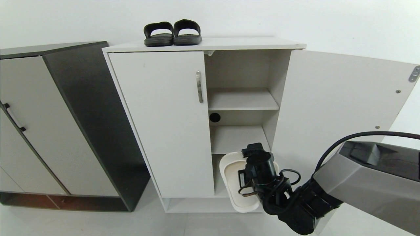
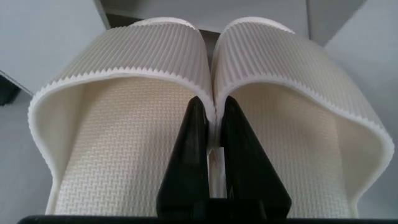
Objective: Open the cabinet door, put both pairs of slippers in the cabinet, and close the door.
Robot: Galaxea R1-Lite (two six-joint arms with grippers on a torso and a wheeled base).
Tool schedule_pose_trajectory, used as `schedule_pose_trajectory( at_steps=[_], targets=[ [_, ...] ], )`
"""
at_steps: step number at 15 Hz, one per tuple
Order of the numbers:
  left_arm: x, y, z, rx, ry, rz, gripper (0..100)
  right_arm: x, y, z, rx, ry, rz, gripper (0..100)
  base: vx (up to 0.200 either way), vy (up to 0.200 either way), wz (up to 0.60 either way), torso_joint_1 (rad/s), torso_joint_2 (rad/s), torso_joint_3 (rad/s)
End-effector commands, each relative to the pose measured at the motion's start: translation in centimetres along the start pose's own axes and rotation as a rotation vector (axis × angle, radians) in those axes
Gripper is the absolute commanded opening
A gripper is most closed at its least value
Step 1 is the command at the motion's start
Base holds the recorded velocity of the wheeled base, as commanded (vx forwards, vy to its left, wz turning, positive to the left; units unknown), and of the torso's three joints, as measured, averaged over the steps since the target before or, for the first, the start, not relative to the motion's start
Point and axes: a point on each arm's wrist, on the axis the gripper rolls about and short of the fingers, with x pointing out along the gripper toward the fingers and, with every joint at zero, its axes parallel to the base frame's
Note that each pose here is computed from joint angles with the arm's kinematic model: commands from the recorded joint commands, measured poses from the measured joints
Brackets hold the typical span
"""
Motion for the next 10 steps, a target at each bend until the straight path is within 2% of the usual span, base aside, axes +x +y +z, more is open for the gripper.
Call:
schedule_pose_trajectory(
  at_steps=[1, 8, 10],
  targets=[
    [0.0, 0.0, 0.0, 0.000, 0.001, 0.000, 0, 1.0, 0.4, -0.9, -0.008, 0.010, -0.017, 0, 0.000, 0.000, 0.00, 0.000, 0.00, 0.000],
    [0.0, 0.0, 0.0, 0.000, 0.003, 0.000, 0, 2.1, 1.0, -1.6, 0.017, -0.035, -0.049, 0, 0.000, 0.000, 0.00, 0.002, 0.00, -0.163],
    [0.0, 0.0, 0.0, 0.000, 0.003, 0.000, 0, 2.1, 1.0, -1.1, 0.040, -0.079, -0.046, 0, 0.000, 0.000, 0.00, 0.002, 0.00, -0.198]
  ],
)
